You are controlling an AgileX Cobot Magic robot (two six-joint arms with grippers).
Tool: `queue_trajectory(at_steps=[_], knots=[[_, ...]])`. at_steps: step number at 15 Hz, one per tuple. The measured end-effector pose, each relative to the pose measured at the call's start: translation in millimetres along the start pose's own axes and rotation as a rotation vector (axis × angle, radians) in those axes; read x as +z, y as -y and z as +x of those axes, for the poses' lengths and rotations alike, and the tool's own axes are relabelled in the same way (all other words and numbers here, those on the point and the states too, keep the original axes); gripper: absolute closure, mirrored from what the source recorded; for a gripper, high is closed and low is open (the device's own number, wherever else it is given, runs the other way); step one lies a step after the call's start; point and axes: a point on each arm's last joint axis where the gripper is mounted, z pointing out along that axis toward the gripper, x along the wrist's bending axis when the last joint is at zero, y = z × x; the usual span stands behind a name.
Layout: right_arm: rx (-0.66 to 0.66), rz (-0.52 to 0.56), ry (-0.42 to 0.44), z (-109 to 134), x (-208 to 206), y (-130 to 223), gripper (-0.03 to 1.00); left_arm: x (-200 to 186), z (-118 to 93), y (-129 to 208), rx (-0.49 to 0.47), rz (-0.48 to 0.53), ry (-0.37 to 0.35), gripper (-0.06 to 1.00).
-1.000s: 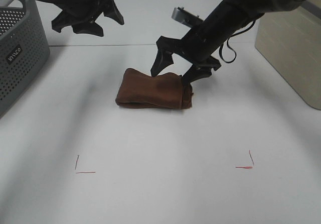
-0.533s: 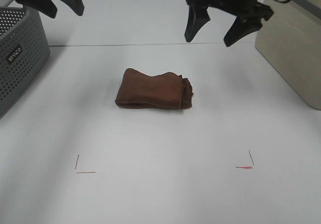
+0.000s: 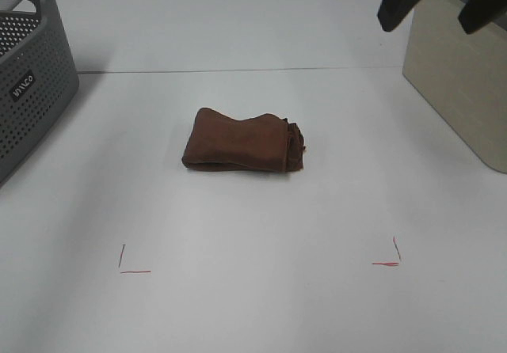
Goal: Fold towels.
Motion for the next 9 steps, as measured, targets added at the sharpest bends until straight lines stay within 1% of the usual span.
queue_trajectory(at_steps=[3,5,7,8,9], knots=[[0.003,0.009,0.001,-3.2,-17.6,57.4,0.13,-33.1,9.4,64.0,0.000,-0.021,0.002,0.38],[0.004,0.016,0.001,-6.2,-22.0,96.8,0.13,-49.7,16.9,117.9,0.000,-0.052,0.003,0.38],[0.001,-0.006,0.000,-9.2,-27.3,136.4,0.13,-58.5,23.4,168.4,-0.003,-0.098,0.009,0.38],[0.000,-0.024,-0.001,-10.9,-29.0,157.8,0.13,-61.8,26.9,195.5,-0.004,-0.137,0.014,0.38],[-0.003,-0.047,-0.003,-12.3,-30.8,176.1,0.13,-63.1,28.5,208.6,-0.005,-0.161,0.017,0.38]])
